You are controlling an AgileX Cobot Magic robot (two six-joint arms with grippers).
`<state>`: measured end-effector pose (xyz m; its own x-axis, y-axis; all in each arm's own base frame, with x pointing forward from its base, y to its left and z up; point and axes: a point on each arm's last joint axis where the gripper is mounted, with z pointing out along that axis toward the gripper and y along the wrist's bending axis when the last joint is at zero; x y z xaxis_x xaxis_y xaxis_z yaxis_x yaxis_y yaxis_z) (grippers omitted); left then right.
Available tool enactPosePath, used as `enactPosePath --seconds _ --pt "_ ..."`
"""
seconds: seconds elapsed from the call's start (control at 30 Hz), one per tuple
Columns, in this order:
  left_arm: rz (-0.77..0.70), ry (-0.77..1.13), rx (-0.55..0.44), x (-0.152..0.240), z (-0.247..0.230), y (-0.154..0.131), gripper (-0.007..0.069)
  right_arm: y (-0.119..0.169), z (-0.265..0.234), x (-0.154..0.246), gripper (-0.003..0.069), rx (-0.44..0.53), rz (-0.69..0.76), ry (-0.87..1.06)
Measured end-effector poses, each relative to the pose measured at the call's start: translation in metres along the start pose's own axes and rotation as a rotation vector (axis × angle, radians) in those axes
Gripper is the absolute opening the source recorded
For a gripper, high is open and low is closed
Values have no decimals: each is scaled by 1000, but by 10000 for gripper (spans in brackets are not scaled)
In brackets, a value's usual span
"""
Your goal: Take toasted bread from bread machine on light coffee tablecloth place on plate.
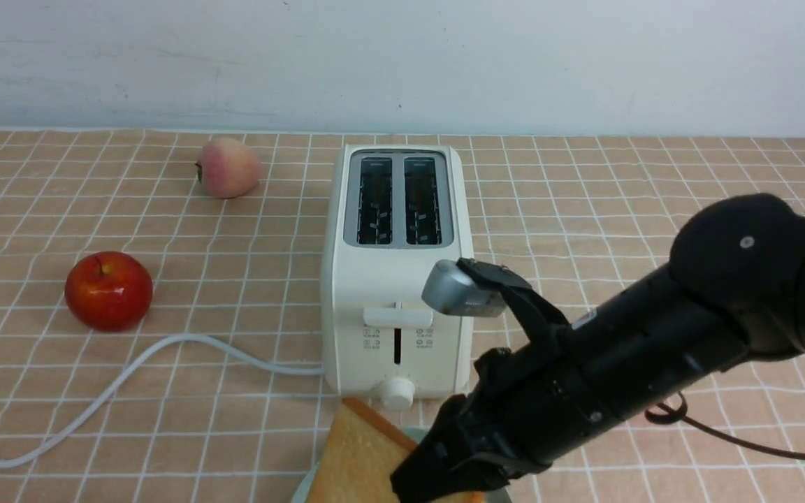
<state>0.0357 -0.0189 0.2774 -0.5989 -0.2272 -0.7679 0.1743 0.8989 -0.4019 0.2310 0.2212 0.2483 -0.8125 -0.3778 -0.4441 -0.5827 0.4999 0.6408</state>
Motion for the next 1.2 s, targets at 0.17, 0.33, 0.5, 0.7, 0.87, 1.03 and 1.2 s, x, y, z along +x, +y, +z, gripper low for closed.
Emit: enactPosePath --seconds 0.17,0.33,0.5,0.7,0.87,1.03,1.2 --pt "0 0 0 0 0 0 -14 -12 10 -1 99 35 12 -14" --pt "0 -6 2 1 2 0 -14 -23 21 1 99 50 66 10" --pt "0 -9 4 1 3 1 -14 -29 25 2 172 67 79 13" --pt "0 -9 4 1 3 1 -14 -33 25 4 388 106 43 46" --pt "0 -9 4 1 3 1 -14 -37 17 -4 513 139 20 52" --pt "0 -9 4 1 3 1 -14 -44 -16 -21 565 200 -5 54" --pt "0 -9 4 1 3 1 -14 -34 -73 -36 534 240 -13 65"
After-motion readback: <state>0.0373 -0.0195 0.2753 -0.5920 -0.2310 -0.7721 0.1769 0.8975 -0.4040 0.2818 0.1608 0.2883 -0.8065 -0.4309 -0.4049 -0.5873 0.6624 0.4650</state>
